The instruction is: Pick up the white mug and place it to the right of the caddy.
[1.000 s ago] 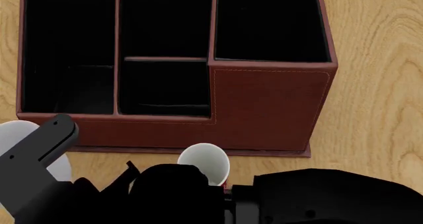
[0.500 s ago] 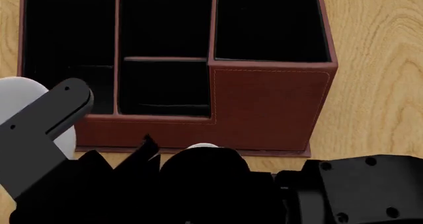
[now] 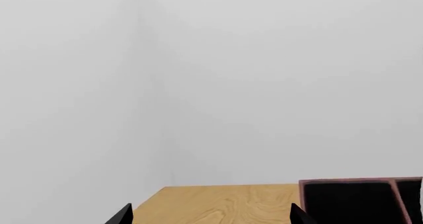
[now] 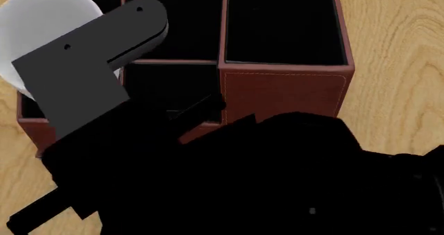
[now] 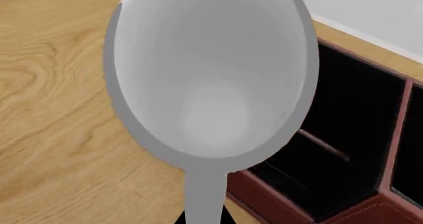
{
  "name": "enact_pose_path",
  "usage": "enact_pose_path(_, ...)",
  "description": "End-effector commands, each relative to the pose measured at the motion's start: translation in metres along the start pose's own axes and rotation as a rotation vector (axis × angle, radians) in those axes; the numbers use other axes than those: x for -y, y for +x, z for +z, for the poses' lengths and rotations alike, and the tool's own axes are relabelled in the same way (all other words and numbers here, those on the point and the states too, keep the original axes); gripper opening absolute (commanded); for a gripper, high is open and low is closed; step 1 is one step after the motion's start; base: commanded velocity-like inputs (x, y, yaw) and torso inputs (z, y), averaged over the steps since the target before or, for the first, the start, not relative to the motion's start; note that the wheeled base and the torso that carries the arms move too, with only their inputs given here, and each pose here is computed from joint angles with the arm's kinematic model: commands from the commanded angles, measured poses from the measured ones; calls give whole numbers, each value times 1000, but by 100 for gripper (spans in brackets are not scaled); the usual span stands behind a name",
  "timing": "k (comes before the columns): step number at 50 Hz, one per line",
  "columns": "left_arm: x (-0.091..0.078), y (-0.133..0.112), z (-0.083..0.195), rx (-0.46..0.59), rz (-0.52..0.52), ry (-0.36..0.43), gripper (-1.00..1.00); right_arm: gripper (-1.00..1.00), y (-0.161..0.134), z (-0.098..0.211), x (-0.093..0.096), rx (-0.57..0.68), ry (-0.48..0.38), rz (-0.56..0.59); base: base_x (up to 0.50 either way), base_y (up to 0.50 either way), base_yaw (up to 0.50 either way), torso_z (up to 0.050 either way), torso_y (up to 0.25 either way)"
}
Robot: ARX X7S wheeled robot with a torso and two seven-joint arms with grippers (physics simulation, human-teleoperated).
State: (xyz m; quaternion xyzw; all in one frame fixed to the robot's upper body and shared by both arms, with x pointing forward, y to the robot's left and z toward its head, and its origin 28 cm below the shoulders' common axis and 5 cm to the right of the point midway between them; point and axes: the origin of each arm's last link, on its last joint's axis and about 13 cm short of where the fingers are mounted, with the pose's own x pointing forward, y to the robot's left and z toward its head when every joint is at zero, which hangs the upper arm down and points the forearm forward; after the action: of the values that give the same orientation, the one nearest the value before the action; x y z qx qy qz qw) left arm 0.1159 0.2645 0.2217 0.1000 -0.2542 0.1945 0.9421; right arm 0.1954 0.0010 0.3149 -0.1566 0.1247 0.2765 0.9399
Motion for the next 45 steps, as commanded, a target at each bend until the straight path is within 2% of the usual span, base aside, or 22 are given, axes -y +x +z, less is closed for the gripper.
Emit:
enact_pose_path(1, 0, 1, 1, 3, -8, -3, 100, -100, -18, 16, 23, 95, 59, -95, 0, 0, 0, 0, 0)
enact_pose_path(19, 0, 3, 2, 6, -20, -6, 100, -100, -39, 26, 49, 167, 142, -227, 0, 0, 0, 0, 1)
enact_pose_path(40, 8, 7, -2, -1, -28, -6, 100, -100, -38, 25, 104, 173, 314, -427, 0, 0, 0, 0, 0)
enact_pose_path(45, 11, 9, -1, -1, -35, -7, 100, -100, -40, 23, 111, 171, 331, -460, 0, 0, 0, 0, 2)
